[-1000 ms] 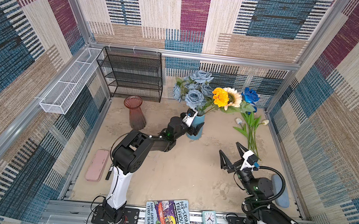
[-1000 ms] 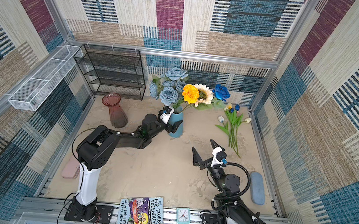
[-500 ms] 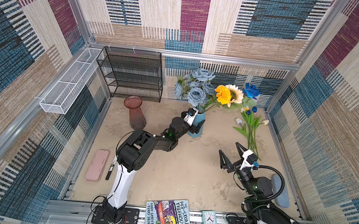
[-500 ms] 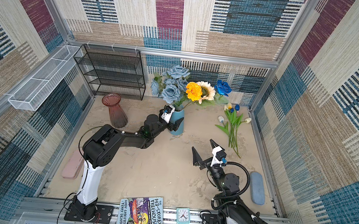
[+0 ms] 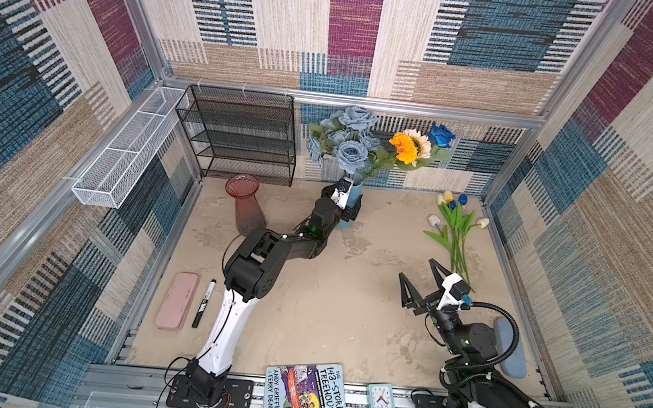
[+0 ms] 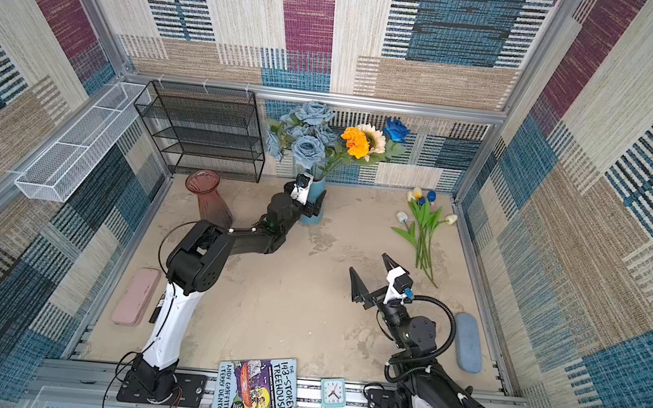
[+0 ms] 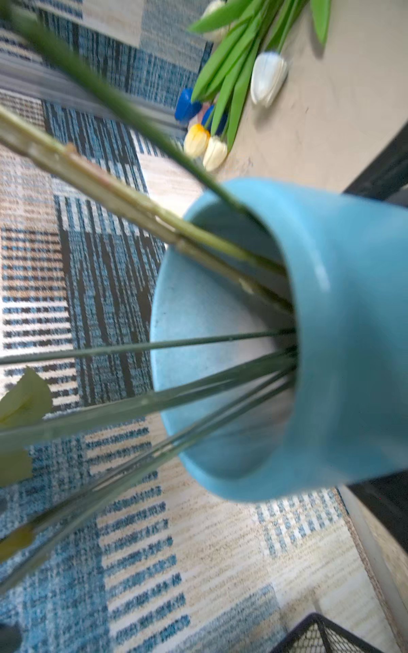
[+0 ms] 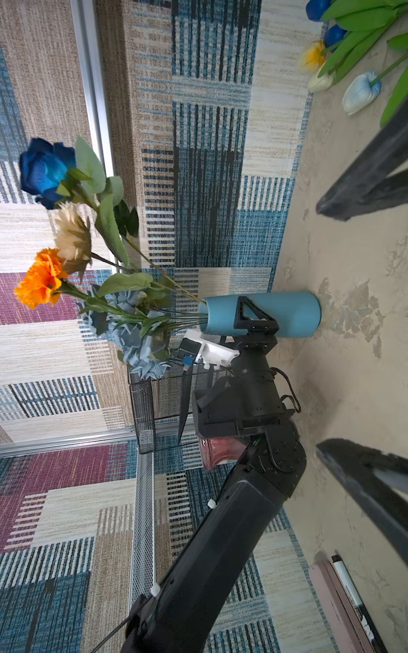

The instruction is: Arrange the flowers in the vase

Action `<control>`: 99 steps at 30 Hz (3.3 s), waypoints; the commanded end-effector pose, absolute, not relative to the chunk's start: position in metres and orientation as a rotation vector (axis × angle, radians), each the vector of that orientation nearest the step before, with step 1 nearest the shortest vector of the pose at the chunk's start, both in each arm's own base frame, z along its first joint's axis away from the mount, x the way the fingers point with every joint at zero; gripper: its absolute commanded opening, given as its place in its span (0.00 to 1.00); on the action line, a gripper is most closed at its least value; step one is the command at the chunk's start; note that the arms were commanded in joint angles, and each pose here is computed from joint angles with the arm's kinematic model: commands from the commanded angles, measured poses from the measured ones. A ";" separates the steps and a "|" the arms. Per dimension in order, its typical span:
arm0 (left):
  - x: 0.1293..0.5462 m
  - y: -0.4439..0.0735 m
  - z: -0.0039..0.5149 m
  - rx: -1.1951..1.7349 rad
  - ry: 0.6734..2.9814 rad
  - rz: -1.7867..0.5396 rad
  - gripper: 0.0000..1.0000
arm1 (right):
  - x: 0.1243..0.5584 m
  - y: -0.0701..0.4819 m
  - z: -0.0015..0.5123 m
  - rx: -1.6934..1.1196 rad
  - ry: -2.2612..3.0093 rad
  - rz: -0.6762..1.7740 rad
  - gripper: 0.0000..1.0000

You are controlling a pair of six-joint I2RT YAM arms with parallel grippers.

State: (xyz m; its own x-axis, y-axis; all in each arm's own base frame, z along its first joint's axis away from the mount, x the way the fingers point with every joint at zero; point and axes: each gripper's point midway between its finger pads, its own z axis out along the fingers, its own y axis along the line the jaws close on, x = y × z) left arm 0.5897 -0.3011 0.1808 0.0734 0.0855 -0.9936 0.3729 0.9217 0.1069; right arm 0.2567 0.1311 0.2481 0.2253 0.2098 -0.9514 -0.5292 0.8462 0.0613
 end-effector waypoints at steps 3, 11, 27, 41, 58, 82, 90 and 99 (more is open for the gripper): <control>0.618 -0.271 0.163 0.337 1.550 -0.124 0.29 | 0.253 0.130 0.256 -0.292 1.212 0.527 1.00; 0.644 -0.252 0.159 0.300 1.545 -0.115 0.30 | 0.254 0.130 0.256 -0.295 1.213 0.524 1.00; 0.640 -0.248 0.167 0.293 1.499 -0.117 0.81 | 0.254 0.132 0.256 -0.305 1.210 0.528 1.00; 0.599 -0.249 0.196 0.394 1.494 -0.176 1.00 | 0.253 0.134 0.257 -0.315 1.207 0.536 1.00; 0.412 -0.123 0.254 0.252 1.593 -0.147 1.00 | 0.252 0.136 0.254 -0.324 1.211 0.554 1.00; 0.482 -0.004 0.197 0.188 1.553 0.101 1.00 | 0.251 0.139 0.253 -0.334 1.216 0.570 1.00; 0.510 0.006 0.190 0.149 1.552 0.130 1.00 | 0.249 0.138 0.255 -0.335 1.205 0.566 1.00; 0.528 0.020 0.188 0.079 1.533 0.144 0.99 | 0.249 0.140 0.253 -0.346 1.208 0.571 1.00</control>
State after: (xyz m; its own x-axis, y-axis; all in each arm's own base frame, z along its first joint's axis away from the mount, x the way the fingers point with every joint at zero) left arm 0.5252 0.0116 0.1754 -0.0191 0.1323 -0.9910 -0.0005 0.9912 0.1324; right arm 0.2504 0.1384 0.2496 0.2261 0.2239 -0.9480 -0.5761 0.8155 0.0552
